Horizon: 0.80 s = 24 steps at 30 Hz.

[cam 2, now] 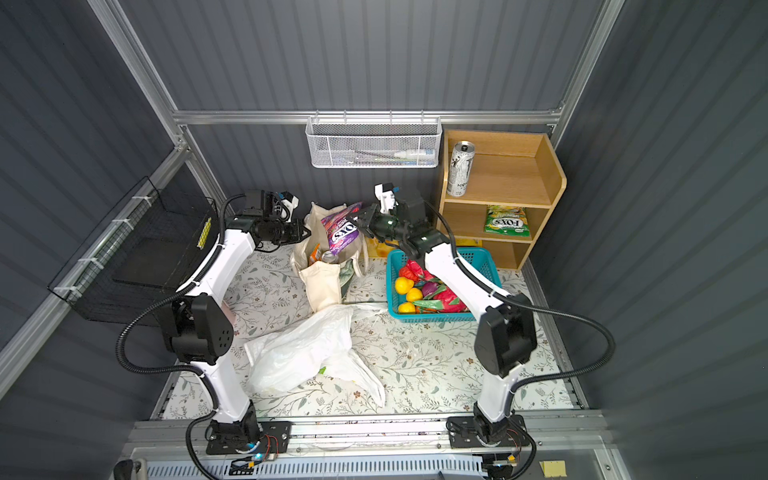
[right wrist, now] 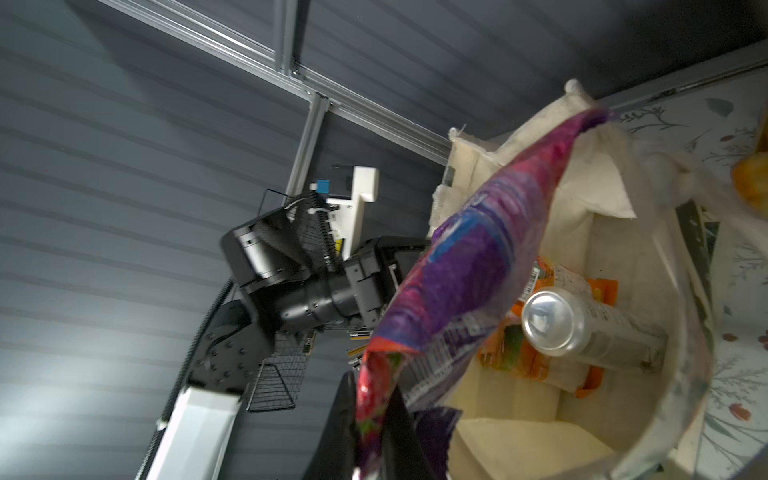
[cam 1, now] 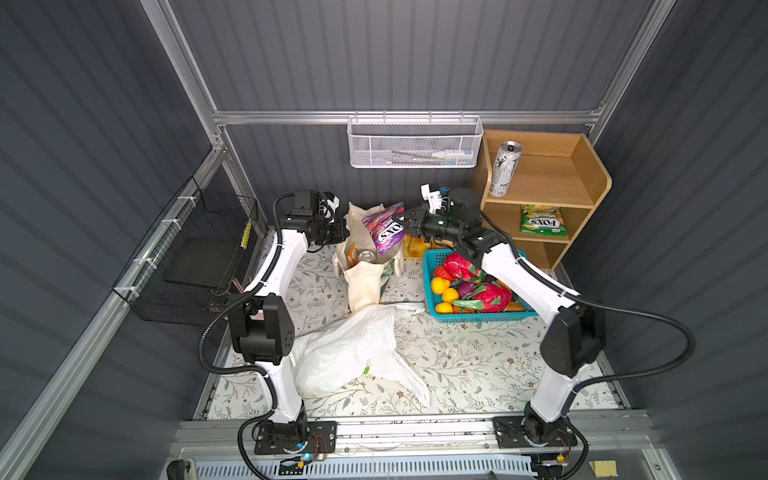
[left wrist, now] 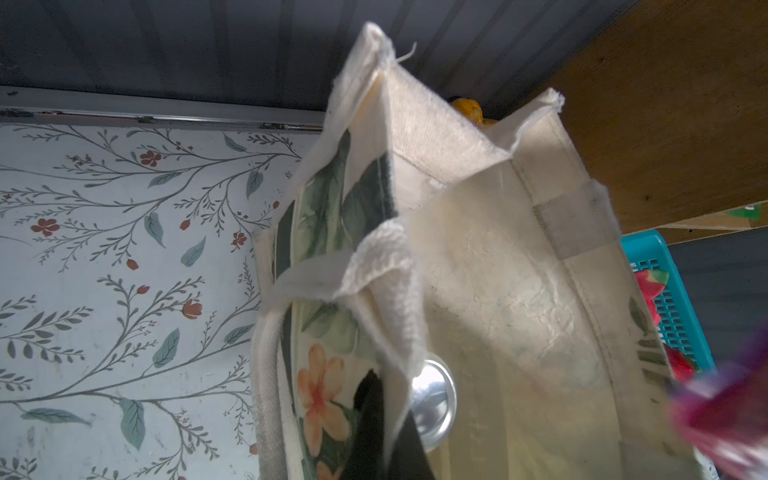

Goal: Place the mixed food into the grocery bags and tie them
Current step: 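Lower the purple packet into the tote bag and open the right gripper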

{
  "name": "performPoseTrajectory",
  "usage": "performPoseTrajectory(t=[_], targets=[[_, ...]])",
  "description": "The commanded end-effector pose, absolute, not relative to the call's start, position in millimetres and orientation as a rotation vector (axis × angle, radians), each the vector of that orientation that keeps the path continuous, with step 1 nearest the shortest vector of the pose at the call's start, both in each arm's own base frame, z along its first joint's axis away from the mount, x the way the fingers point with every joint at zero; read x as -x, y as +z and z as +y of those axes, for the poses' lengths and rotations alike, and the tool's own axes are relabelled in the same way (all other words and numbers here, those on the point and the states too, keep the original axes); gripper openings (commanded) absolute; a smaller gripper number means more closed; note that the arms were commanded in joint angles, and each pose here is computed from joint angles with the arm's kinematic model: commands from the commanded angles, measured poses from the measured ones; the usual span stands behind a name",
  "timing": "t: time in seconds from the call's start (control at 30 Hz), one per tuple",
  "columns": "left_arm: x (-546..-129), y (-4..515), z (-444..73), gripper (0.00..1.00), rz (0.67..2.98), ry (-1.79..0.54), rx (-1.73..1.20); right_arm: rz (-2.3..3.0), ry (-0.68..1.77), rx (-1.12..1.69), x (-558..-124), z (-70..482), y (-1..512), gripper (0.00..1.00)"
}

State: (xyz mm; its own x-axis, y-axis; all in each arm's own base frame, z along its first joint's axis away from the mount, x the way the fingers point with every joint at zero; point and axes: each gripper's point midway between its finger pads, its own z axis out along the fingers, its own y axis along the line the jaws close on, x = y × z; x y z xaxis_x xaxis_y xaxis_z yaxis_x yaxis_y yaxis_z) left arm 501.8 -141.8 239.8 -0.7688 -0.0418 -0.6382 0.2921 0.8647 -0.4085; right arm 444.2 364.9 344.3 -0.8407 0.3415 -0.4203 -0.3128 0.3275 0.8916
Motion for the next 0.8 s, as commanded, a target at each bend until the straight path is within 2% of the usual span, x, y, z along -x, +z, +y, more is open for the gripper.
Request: performPoseTrajectory(t=[0.0,0.07,0.13,0.23,0.27,0.37,0.57,0.77], targets=[[-494.8,237.3,-149.4,0.0,2.398,-0.691,-0.184,2.054,1.533,0.002,-461.3,387.8,336.3,0.0],[-494.3,238.0,-149.9,0.0,2.396,-0.694,-0.185,2.124,1.514,0.007,-467.9,403.4,311.7,0.0],[-494.6,238.3,-149.9,0.0,2.396,-0.699,-0.179,2.19,1.491,0.031,-470.5,413.0,290.7,0.19],[-494.6,239.7,-149.7,0.0,2.394,-0.698,-0.175,2.223,1.422,0.08,-470.1,410.7,286.8,0.51],[-494.6,239.4,-149.2,0.0,2.395,-0.695,-0.173,2.215,1.41,0.094,-468.6,407.3,292.0,0.57],[-495.8,238.7,-148.1,0.0,2.397,-0.685,-0.17,2.174,1.4,0.137,-460.4,397.8,317.4,0.63],[-501.1,235.7,-137.6,0.0,2.417,-0.604,-0.149,2.105,1.242,0.205,-445.1,364.5,354.6,0.66],[-508.5,243.2,-119.7,0.0,2.406,-0.497,-0.095,2.207,0.87,0.184,-458.7,327.4,317.1,0.72]])
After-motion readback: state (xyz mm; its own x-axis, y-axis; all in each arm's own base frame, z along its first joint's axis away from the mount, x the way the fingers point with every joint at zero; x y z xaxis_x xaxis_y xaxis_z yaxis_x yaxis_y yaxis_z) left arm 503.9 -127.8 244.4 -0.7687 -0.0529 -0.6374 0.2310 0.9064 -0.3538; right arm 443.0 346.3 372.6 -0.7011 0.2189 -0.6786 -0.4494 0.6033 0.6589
